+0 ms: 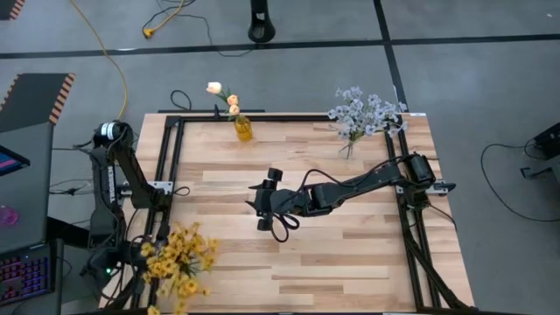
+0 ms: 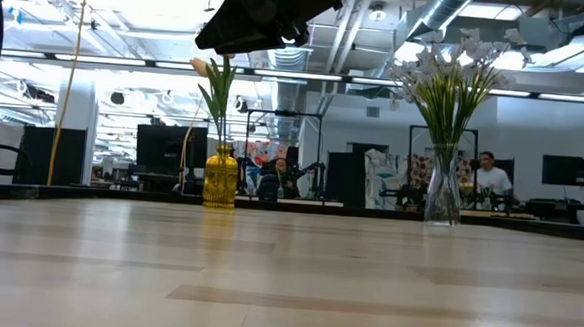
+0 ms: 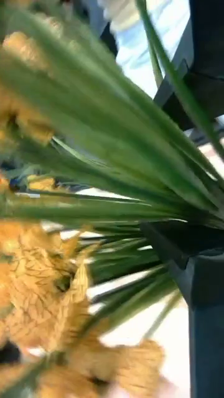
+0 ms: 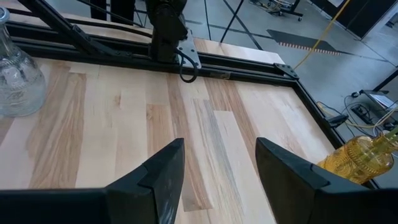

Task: Sort flowers into vase by color
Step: Put the yellow flowers into the bottom transparent vase, then return to Home Position

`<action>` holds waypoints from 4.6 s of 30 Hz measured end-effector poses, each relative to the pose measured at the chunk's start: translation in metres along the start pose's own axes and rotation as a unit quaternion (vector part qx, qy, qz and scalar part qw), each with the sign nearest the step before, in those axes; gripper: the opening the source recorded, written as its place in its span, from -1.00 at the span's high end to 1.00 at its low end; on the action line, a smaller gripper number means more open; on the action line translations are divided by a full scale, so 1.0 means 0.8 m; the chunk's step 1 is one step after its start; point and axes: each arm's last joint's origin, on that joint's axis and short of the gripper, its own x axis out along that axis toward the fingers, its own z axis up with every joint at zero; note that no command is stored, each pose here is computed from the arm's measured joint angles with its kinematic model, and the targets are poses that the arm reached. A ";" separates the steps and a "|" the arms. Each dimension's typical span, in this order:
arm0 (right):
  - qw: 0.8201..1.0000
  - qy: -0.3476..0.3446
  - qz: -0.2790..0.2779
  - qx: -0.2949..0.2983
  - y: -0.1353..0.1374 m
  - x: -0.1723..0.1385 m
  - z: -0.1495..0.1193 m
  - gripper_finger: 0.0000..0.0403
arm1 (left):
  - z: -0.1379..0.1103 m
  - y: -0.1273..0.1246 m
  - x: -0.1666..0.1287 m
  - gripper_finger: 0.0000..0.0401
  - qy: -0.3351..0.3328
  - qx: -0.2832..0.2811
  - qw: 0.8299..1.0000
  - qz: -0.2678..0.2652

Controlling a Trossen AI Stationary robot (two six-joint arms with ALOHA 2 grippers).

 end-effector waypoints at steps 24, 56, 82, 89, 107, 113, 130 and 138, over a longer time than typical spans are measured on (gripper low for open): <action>1.000 0.000 0.000 0.000 0.000 0.000 0.000 -0.11 | 0.055 0.044 -0.037 -0.07 0.064 -0.086 0.989 -0.106; 1.000 0.000 0.000 -0.005 0.000 0.000 0.000 -0.11 | 0.076 0.079 -0.061 -0.07 0.175 -0.195 0.944 -0.203; 1.000 0.000 0.000 -0.005 0.000 0.000 0.000 -0.11 | 0.170 0.090 -0.080 -0.07 -0.074 -0.123 0.988 -0.051; 1.000 0.000 0.000 -0.004 0.000 0.000 0.000 -0.11 | 0.179 0.085 -0.049 -0.07 -0.115 -0.074 0.989 0.057; 1.000 -0.011 0.000 -0.021 -0.006 -0.013 0.013 -0.10 | 0.238 0.136 -0.020 0.03 -0.157 0.019 0.970 0.186; 0.999 -0.050 -0.004 -0.006 -0.026 -0.045 0.048 0.03 | 0.245 0.156 -0.019 0.22 -0.156 0.060 0.952 0.256; 0.999 -0.042 -0.012 -0.011 -0.139 -0.229 0.099 0.89 | 0.258 0.215 -0.004 0.98 -0.100 0.137 0.920 0.354; 0.999 -0.044 0.022 0.008 -0.157 -0.257 0.036 0.91 | 0.225 0.225 -0.010 1.00 -0.093 0.128 0.935 0.319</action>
